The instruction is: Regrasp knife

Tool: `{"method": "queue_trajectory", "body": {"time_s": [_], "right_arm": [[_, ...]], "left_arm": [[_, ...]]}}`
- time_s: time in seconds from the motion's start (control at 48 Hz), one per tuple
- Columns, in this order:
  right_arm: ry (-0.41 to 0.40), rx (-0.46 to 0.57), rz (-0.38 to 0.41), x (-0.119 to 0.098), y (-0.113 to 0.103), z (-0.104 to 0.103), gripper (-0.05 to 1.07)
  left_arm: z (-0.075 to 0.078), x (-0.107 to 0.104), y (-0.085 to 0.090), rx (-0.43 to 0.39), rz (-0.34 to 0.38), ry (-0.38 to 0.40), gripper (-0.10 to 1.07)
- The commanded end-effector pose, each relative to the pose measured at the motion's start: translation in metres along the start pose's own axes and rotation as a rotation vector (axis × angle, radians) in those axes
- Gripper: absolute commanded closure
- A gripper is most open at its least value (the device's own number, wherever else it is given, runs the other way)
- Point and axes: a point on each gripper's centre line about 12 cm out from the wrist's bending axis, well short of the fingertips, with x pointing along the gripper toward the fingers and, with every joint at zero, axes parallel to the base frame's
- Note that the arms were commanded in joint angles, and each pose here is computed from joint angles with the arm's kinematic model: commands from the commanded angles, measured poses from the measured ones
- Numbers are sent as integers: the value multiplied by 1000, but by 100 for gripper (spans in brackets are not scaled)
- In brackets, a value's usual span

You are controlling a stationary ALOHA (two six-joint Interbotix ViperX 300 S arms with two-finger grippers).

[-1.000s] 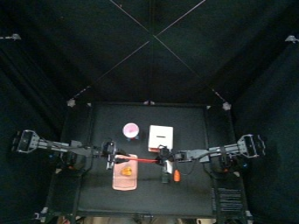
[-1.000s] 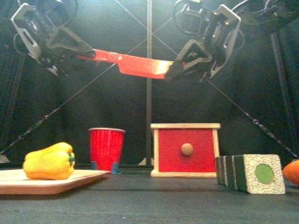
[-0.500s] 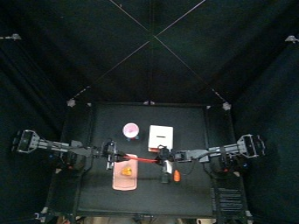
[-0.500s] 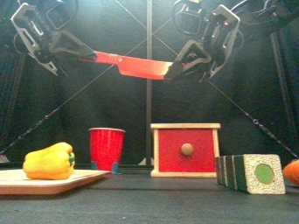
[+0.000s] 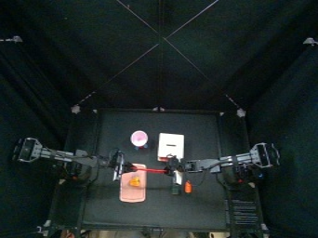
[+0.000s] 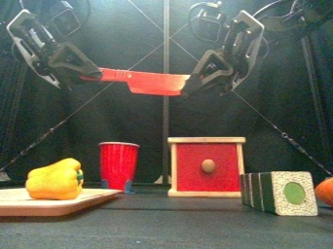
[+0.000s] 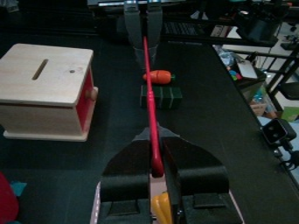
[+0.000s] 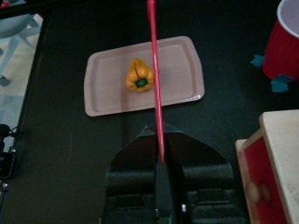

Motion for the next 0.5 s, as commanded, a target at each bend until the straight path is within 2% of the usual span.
{"method": "queue_trajectory", "body": {"time_s": [0.0,0.479], "right_arm": [[-53,-1,8,-1,3,20,69],[-35,-11,4,5,3,22,69]], "left_arm": [[6,2,0,1,1,-15,58],[1,1,1,2,6,9,58]]}}
